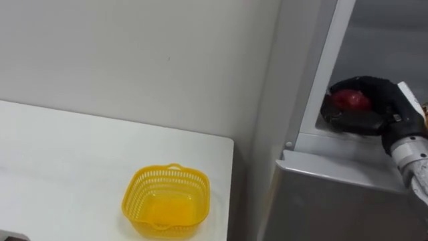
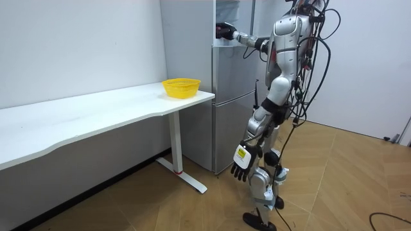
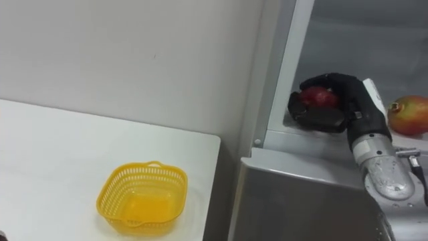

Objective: Retrieve from the upper fridge

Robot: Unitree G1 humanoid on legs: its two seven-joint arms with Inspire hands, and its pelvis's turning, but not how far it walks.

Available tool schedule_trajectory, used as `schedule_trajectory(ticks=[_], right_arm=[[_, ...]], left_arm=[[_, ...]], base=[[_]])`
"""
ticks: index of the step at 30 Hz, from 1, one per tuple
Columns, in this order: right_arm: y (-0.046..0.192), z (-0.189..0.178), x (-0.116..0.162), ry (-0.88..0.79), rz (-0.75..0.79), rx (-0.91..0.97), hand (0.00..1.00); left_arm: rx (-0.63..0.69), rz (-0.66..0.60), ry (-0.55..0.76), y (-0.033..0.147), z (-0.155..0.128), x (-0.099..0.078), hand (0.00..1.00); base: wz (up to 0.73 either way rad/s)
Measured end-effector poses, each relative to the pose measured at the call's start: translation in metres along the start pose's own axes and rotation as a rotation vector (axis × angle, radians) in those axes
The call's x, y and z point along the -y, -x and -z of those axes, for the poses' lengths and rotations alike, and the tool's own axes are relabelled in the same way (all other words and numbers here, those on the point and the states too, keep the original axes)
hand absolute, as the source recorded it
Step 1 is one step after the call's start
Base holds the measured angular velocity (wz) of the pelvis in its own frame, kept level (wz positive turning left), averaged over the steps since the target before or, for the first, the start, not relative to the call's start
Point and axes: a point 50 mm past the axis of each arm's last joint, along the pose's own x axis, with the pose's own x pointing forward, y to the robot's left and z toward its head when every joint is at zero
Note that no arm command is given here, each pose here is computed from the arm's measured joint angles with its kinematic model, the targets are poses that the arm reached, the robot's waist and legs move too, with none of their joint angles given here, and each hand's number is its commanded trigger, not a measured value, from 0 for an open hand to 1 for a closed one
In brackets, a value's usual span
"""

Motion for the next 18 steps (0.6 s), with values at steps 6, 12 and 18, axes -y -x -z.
schedule_trajectory(ticks=[6,12,18], right_arm=[[-0.002,-0.002,-0.001,-0.008,-0.015,0.002,1.00],[-0.002,-0.011,-0.003,-0.016,-0.011,0.042,1.00],[0.007,-0.019,-0.005,-0.004,0.036,0.090,1.00]], left_arm=[[-0.003,-0.002,-0.001,0.000,0.000,0.000,0.00],[0.001,-0.003,-0.003,0.000,-0.002,0.000,0.00],[0.030,-0.032,-0.006,-0.001,-0.013,-0.005,0.00]], base=[[0.00],[-0.02],[0.00]])
